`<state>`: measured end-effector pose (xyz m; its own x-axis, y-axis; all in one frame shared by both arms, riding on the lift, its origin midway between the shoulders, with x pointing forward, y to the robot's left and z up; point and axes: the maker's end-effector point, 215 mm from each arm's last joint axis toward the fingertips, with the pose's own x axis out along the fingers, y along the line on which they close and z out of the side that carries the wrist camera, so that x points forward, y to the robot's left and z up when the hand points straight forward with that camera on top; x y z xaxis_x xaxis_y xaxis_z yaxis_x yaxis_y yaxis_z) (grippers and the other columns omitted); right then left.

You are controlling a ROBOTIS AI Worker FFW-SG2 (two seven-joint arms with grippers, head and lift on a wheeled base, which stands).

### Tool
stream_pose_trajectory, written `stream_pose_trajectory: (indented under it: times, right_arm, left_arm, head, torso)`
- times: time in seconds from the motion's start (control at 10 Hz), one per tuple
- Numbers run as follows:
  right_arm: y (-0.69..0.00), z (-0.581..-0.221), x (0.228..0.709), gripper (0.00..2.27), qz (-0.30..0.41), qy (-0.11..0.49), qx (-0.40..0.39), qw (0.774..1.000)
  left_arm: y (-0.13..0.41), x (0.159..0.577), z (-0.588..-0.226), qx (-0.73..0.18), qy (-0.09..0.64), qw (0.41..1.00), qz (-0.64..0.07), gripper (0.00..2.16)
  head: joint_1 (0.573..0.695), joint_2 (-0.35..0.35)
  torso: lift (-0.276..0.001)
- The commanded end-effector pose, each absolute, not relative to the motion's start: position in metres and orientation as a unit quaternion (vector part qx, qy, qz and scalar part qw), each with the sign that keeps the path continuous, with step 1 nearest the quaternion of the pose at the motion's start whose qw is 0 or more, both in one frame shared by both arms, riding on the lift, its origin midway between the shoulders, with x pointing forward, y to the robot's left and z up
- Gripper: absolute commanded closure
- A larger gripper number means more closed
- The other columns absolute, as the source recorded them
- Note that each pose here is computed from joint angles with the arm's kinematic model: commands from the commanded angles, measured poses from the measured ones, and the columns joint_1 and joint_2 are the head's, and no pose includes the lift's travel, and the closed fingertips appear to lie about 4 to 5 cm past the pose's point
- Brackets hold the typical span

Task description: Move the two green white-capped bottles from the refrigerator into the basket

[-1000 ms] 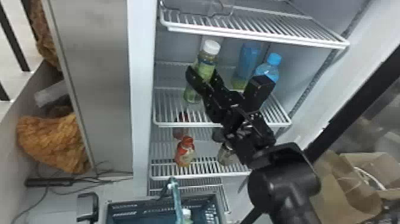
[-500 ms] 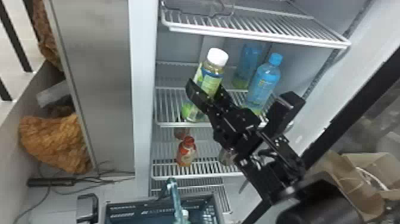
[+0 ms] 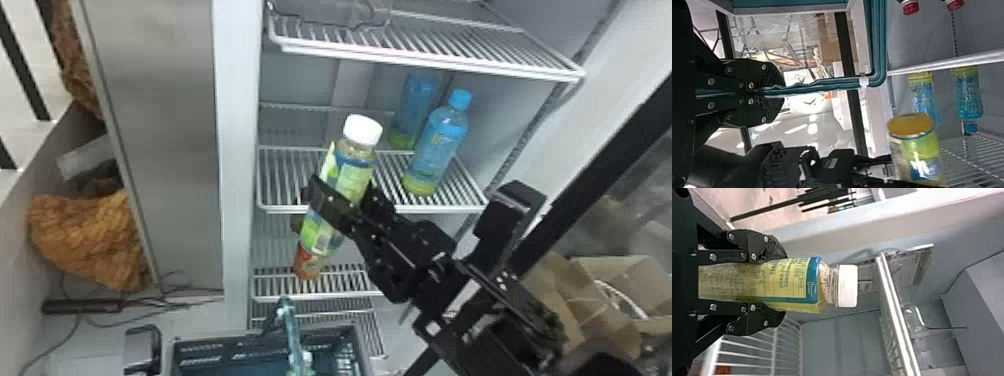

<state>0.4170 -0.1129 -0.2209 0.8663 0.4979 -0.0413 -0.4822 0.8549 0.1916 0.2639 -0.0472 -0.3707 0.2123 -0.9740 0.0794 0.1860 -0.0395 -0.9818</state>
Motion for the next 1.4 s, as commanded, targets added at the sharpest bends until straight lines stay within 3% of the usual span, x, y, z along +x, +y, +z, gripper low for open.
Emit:
stream_pose_trajectory:
  times: [0.0, 0.6, 1.3]
  right_arm:
    - [-0.116, -0.229, 0.402, 0.88, 0.253, 0.075, 0.081, 0.961]
    - [-0.138, -0.282, 0.371, 0.88, 0.235, 0.177, 0.054, 0.954]
    - [-0.155, -0.359, 0.342, 0.87, 0.233, 0.308, 0.058, 0.92]
  left_arm:
    - [-0.047, 0.263, -0.372, -0.52, 0.38, 0.58, -0.499, 1.17]
    - [-0.049, 0.261, -0.372, -0.514, 0.385, 0.578, -0.503, 1.17]
    - [-0.05, 0.259, -0.372, -0.511, 0.387, 0.577, -0.506, 1.17]
  head:
    - [0.695, -0.266]
    - [0.695, -0.328]
    - [0.695, -0.35]
  torso:
    - [-0.004]
    - [-0.004]
    - [-0.004]
